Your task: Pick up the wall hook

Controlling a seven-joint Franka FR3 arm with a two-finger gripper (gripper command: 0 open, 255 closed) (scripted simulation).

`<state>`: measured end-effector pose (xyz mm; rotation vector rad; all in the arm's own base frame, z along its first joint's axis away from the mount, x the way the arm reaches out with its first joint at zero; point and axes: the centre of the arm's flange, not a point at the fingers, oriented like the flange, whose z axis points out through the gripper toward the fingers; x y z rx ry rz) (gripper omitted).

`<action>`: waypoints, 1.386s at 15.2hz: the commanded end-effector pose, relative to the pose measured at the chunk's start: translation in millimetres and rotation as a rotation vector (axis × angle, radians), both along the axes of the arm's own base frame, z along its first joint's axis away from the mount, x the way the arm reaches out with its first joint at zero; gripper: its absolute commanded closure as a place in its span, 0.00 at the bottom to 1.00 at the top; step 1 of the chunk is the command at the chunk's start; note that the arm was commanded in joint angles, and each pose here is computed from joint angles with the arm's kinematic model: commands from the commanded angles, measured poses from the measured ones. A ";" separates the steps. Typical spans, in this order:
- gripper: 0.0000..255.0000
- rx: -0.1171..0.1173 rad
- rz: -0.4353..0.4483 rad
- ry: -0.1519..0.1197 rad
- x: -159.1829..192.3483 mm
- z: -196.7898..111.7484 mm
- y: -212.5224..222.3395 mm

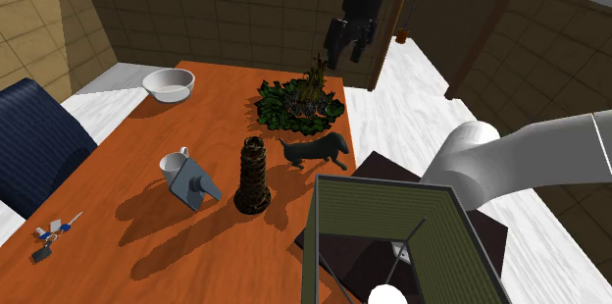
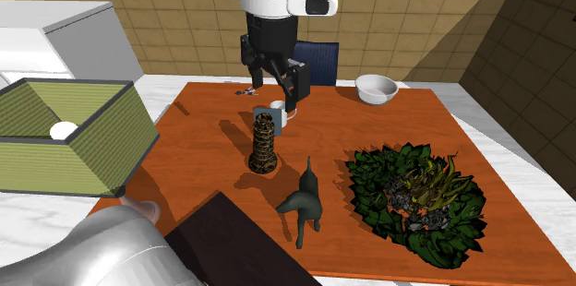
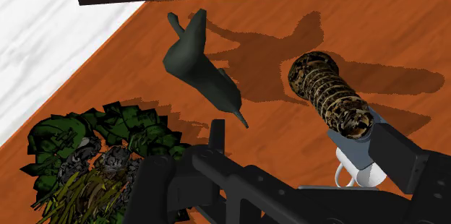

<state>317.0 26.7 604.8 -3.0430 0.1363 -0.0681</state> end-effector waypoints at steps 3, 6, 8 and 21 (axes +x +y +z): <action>0.00 -0.009 0.023 0.012 19.0 -15.3 14.3; 0.00 -0.023 0.058 0.030 46.6 -39.0 36.4; 0.00 -0.032 0.082 0.042 64.3 -55.2 51.5; 0.00 -0.092 0.234 0.119 165.6 -168.7 154.8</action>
